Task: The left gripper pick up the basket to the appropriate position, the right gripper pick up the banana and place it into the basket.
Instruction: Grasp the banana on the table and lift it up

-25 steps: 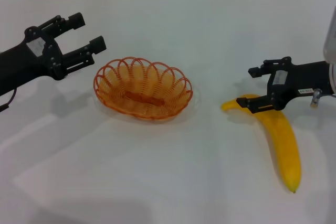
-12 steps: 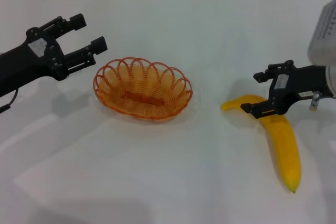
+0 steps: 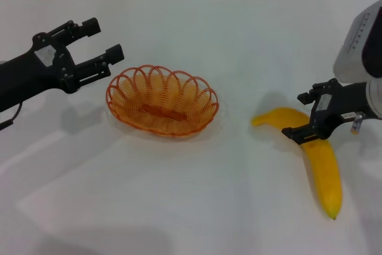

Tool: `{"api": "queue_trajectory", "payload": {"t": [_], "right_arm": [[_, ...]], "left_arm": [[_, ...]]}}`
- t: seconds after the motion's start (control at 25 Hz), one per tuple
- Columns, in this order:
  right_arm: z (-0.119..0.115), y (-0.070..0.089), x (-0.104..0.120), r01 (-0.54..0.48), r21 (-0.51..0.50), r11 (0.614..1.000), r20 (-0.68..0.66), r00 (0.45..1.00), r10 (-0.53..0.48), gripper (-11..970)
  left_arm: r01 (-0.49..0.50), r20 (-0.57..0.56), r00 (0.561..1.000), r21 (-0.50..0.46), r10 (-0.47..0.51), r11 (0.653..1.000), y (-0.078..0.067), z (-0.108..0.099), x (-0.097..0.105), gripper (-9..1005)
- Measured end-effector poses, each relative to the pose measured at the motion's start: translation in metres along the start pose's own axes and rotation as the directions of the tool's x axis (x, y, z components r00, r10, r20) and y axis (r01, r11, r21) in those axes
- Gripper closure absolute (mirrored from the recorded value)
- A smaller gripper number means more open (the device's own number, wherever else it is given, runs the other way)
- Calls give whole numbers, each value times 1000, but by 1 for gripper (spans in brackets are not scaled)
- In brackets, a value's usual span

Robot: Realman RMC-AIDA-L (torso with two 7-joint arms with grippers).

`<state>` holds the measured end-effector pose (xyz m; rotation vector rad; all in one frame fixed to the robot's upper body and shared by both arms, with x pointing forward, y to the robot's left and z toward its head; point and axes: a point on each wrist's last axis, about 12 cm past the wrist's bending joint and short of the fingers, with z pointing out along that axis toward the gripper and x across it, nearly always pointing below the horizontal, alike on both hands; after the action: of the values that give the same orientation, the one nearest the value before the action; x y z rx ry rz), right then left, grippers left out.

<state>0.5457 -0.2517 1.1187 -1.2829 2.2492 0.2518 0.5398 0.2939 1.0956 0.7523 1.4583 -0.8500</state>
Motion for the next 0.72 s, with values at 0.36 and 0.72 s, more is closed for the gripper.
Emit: {"api": "queue_trajectory", "payload": {"t": [0.36, 0.72], "right_arm": [[2, -1, 2, -4, 6, 1000, -32, 999, 4, 116], [8, -1, 3, -11, -2, 1000, -65, 998, 11, 118]], "left_arm": [[-2, 0, 1000, 2, 2, 1000, 0, 1, 0, 199], [-2, 1, 1000, 3, 2, 1000, 0, 1, -1, 199]]}}
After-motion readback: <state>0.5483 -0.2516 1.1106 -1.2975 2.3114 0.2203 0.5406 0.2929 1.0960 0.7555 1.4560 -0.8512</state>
